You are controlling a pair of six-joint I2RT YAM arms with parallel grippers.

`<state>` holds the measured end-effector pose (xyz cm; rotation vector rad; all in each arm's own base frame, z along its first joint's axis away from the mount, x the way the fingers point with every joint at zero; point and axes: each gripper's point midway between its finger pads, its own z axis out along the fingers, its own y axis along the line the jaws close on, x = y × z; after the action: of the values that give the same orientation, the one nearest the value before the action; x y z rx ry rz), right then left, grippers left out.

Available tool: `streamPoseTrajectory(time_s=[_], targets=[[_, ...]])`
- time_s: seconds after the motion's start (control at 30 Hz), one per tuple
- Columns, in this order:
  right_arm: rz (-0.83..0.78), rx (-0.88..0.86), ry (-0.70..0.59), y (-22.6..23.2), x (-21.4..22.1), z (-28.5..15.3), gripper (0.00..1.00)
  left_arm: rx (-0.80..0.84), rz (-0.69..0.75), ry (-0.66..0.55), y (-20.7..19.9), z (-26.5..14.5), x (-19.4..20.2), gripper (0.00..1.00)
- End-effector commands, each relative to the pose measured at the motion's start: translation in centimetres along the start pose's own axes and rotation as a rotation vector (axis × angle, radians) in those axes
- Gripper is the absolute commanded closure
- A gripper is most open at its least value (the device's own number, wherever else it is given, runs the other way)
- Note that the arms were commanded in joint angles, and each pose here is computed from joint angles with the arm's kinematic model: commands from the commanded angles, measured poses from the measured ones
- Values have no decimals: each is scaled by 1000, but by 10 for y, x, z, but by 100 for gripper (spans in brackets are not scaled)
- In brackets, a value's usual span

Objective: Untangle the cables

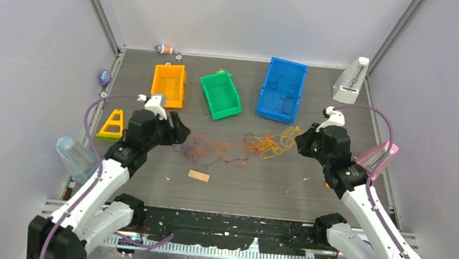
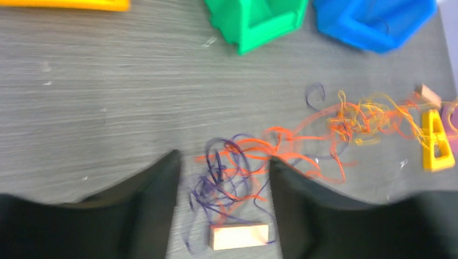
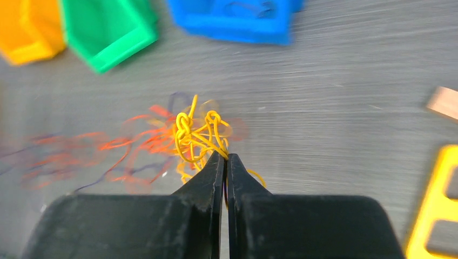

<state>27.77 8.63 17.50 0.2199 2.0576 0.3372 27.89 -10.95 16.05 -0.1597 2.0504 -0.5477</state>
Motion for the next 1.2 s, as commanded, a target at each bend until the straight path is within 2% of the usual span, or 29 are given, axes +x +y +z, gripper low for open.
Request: streamPoseTrajectory(time_s=[0.0, 0.1, 0.2, 0.37, 0.57, 0.83, 1.17], targets=[[-109, -471, 20, 91, -21, -23, 95, 181, 204, 58, -64, -4, -11, 25], [-171, -574, 39, 116, -24, -33, 95, 235, 332, 67, -94, -8, -10, 16], [-231, -624, 55, 130, -22, -37, 95, 376, 364, 74, -127, -12, -11, 16], [-298, -652, 82, 150, -15, -42, 95, 667, 384, 83, -188, -25, -9, 22], [-318, -682, 108, 165, -5, -40, 95, 839, 402, 83, -236, -31, -5, 30], [-327, -690, 145, 172, 7, -35, 95, 889, 407, 76, -256, -22, -6, 31], [-329, -714, 155, 181, 12, -36, 95, 904, 421, 121, -272, -3, 1, 49]])
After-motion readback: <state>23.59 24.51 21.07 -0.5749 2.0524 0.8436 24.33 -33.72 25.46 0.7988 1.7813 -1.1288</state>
